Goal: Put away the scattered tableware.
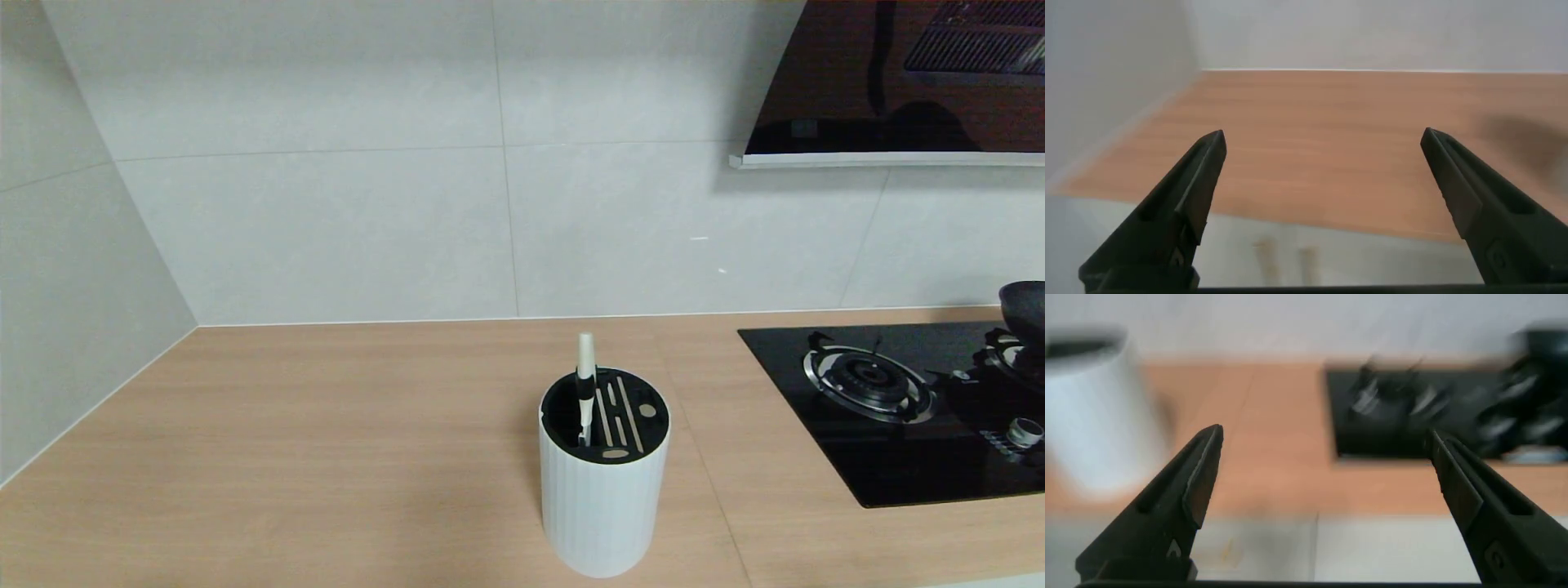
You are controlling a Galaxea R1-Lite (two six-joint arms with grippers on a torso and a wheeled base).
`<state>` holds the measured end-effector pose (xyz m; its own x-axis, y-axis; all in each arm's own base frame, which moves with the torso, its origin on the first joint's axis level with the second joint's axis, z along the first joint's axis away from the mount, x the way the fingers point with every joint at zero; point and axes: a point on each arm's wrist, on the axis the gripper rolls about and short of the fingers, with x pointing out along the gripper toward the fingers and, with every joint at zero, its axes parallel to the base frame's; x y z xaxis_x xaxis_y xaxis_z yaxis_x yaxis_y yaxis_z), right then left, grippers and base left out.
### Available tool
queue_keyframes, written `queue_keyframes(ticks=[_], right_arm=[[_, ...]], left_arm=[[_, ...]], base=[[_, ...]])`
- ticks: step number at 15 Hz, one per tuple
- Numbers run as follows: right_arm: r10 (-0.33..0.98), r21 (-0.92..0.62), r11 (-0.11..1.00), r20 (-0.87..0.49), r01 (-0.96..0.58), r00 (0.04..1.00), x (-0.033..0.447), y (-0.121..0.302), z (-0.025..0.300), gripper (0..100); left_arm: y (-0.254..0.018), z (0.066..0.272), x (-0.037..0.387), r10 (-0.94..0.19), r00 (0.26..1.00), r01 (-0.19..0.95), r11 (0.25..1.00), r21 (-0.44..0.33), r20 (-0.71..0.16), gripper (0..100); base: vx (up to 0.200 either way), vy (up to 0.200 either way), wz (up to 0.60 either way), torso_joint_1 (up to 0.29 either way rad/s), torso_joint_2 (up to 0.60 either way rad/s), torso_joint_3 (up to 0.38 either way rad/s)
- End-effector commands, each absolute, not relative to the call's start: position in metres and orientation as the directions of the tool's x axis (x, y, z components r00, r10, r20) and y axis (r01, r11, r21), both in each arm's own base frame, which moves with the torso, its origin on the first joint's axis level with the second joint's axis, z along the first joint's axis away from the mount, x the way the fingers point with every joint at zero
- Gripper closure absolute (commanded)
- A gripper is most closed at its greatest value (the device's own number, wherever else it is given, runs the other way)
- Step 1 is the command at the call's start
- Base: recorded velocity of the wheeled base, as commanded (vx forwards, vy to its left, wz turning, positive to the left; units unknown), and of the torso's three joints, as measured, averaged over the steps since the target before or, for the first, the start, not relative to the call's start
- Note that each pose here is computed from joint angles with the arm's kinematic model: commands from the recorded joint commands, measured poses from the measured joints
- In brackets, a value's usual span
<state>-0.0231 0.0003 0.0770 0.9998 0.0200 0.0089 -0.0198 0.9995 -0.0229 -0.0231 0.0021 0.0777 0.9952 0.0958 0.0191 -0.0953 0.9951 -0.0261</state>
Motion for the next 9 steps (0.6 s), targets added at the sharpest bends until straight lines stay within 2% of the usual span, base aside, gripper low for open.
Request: queue_keyframes(ticks=[1, 9], right_arm=[[0.021, -0.023, 1.000, 0.003, -0.021, 1.000, -0.0227, 0.0003, 0.0760, 0], [0.021, -0.023, 1.000, 0.003, -0.021, 1.000, -0.0227, 0.0003, 0.0760, 0]], left_arm=[[0.0021, 0.0773, -0.0227, 0.093, 0.996, -0.093, 0.995, -0.023, 0.014, 0], [0.0021, 0.0772, -0.0228, 0.095, 0.995, -0.095, 0.995, -0.024, 0.015, 0]], base=[[0.000, 0.000, 0.00, 0.000, 0.00, 0.000], [0.000, 0.000, 0.00, 0.000, 0.00, 0.000]])
